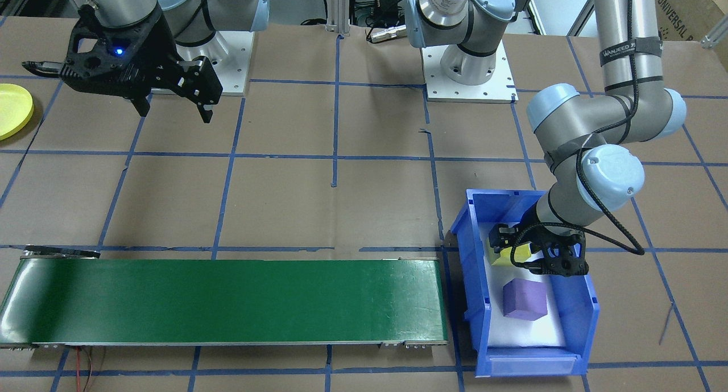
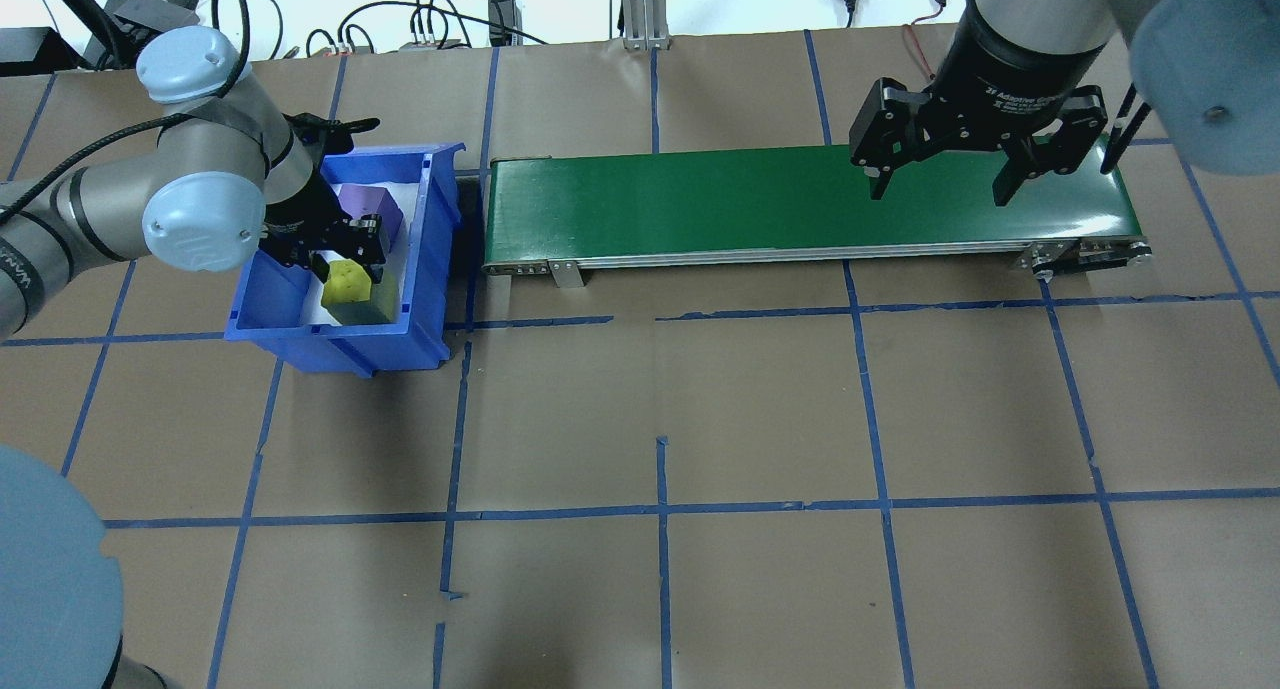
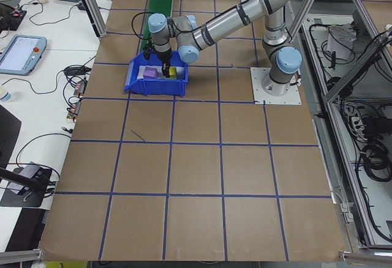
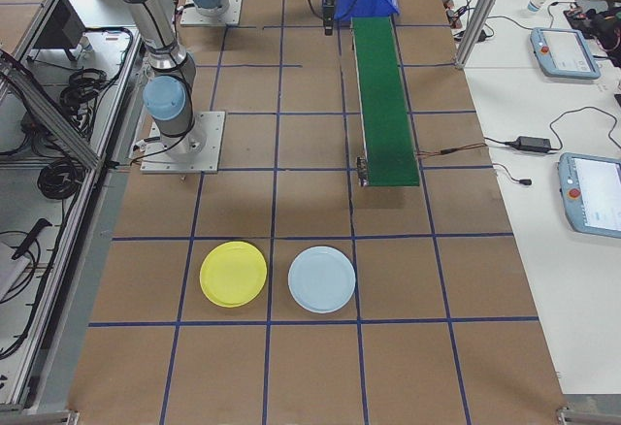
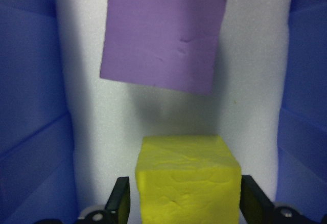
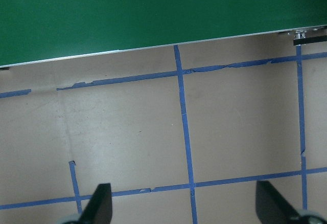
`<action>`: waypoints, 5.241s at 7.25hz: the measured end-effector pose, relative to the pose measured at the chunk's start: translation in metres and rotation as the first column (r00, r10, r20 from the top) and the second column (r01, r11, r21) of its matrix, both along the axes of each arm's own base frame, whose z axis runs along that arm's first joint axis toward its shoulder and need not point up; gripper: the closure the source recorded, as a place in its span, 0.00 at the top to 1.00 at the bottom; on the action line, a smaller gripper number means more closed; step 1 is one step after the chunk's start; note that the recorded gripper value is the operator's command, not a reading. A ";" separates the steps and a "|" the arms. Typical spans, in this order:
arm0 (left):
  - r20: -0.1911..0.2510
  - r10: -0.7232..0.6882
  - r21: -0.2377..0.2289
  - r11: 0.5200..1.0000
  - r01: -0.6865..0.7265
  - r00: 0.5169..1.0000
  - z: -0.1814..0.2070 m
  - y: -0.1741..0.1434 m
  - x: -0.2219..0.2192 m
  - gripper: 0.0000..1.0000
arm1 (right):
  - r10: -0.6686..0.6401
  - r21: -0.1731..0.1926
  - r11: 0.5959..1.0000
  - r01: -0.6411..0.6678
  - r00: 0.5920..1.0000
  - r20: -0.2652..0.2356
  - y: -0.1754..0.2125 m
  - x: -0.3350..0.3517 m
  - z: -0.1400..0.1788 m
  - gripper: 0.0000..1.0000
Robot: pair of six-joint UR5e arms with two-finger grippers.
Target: Move block left to right into plate
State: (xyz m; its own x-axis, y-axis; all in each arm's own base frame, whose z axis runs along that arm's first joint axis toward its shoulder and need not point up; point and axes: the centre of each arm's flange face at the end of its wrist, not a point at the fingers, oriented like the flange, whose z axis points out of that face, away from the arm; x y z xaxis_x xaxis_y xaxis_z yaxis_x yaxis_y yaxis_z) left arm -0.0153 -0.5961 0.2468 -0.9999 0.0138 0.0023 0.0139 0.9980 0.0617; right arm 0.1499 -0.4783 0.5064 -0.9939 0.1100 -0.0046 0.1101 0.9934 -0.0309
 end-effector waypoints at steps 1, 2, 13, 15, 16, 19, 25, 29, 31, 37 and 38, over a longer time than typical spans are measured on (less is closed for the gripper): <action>0.000 0.000 -0.001 1.000 0.000 1.000 0.000 0.000 0.000 0.33 | 0.000 0.000 1.000 0.000 1.000 0.000 0.000 0.000 0.000 1.00; 0.004 0.004 -0.016 1.000 -0.004 1.000 0.009 -0.002 0.000 0.33 | 0.000 0.000 1.000 0.000 1.000 0.001 0.000 0.000 0.000 1.00; -0.243 -0.184 -0.326 0.940 0.098 0.952 0.118 0.000 -0.194 0.33 | 0.000 0.001 1.000 0.000 1.000 0.001 0.000 0.000 0.000 1.00; -0.230 -0.183 -0.300 0.948 0.109 0.956 0.083 -0.015 -0.199 0.35 | 0.000 0.002 1.000 0.000 1.000 0.001 0.000 0.000 -0.001 1.00; -0.213 -0.180 -0.301 0.947 0.111 0.960 0.071 -0.022 -0.199 0.44 | 0.000 0.001 1.000 0.000 1.000 0.001 0.000 0.000 -0.001 1.00; -0.123 -0.161 -0.313 0.943 0.116 0.979 0.062 -0.032 -0.191 1.00 | 0.000 0.002 1.000 0.000 1.000 0.000 0.001 0.000 -0.001 1.00; -0.021 -0.022 -0.390 0.921 0.013 1.000 0.112 -0.048 -0.115 1.00 | 0.019 -0.002 1.000 -0.019 1.000 -0.006 -0.003 -0.007 0.000 1.00; 0.014 0.004 -0.343 0.939 0.001 1.000 0.079 -0.067 -0.023 1.00 | -0.015 -0.017 1.000 0.015 0.999 -0.031 -0.019 -0.041 0.004 1.00; 0.017 0.004 -0.306 0.952 0.001 1.000 0.053 -0.074 -0.011 1.00 | -0.033 0.025 0.999 0.036 0.992 -0.123 -0.030 -0.058 -0.019 1.00; 0.019 -0.062 -0.210 0.976 0.065 0.998 -0.007 -0.073 -0.008 0.71 | -0.045 0.068 0.996 0.057 0.985 -0.169 -0.073 -0.144 -0.104 1.00; 0.019 -0.075 -0.203 0.976 0.077 0.997 -0.012 -0.073 -0.008 0.32 | -0.027 0.069 0.997 0.035 0.992 -0.120 -0.091 -0.168 -0.122 1.00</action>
State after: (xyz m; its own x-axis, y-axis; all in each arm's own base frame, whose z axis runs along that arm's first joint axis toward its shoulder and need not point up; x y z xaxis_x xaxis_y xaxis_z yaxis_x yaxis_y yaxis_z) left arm -0.0235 -0.6691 0.2350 -0.9958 0.0890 -0.0196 0.0908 0.9858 -0.1415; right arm -0.0183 -0.5691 0.3848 -0.9830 0.1364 0.1226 0.1404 0.9898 0.0244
